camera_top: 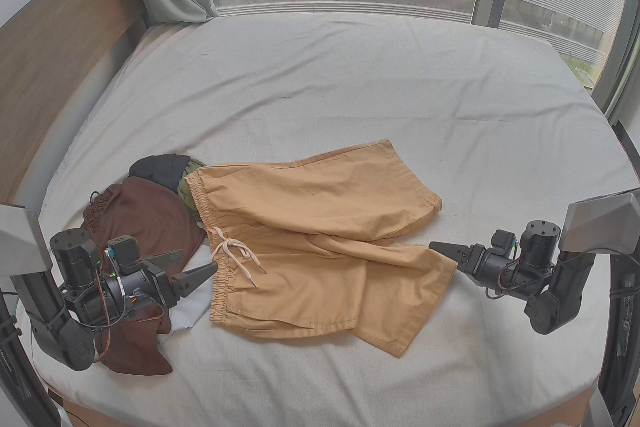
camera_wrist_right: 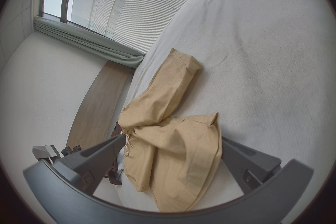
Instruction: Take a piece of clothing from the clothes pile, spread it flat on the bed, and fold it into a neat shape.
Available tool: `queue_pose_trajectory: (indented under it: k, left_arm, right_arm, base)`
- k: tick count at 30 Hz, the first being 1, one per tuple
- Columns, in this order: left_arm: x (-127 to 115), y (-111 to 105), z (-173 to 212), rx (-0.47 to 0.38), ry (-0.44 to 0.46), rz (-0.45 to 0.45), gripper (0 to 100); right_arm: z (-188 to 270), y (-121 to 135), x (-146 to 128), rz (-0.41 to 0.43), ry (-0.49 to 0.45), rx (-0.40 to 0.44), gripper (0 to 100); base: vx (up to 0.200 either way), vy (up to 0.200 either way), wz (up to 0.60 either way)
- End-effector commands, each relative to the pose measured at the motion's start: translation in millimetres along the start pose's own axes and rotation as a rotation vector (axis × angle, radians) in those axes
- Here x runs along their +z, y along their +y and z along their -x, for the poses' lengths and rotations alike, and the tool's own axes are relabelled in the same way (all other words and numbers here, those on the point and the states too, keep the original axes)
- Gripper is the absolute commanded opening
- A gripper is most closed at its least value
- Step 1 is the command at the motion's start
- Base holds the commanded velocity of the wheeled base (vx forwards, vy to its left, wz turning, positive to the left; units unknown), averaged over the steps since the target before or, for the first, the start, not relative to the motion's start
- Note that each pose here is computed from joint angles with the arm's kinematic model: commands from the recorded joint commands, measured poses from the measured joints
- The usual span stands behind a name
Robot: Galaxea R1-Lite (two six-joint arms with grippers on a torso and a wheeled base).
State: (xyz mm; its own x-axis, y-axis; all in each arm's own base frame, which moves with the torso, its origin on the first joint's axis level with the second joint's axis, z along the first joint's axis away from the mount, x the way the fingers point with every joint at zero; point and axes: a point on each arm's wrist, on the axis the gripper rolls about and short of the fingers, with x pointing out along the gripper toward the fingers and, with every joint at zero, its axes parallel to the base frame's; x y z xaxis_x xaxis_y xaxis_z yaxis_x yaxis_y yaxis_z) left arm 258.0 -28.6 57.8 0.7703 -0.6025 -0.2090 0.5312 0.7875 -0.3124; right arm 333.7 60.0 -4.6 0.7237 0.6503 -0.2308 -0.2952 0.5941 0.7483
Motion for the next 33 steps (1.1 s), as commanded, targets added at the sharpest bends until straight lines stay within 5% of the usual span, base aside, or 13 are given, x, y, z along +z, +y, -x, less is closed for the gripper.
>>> queue_pose_trajectory:
  k: [1, 12, 13, 33]
  left_arm:
    - [-1, 0, -1, -0.001, 0.003, 0.001, 100]
    - [0, -1, -1, -0.008, 0.001, -0.003, 100]
    - [0, -1, -1, -0.009, 0.001, -0.003, 100]
    - [0, -1, -2, -0.012, 0.002, 0.0, 100]
  right_arm:
    - [2, 1, 9, 0.014, -0.031, 0.006, 100]
    - [-2, -7, 5, 0.005, -0.02, -0.005, 100]
    - [-3, -9, 4, 0.002, -0.016, -0.008, 0]
    - [-6, -27, 25, 0.026, -0.098, -0.02, 0]
  base:
    - [0.0, 0.0, 0.0]
    - [0.0, 0.0, 0.0]
    - [0.0, 0.0, 0.0]
    - [0.0, 0.0, 0.0]
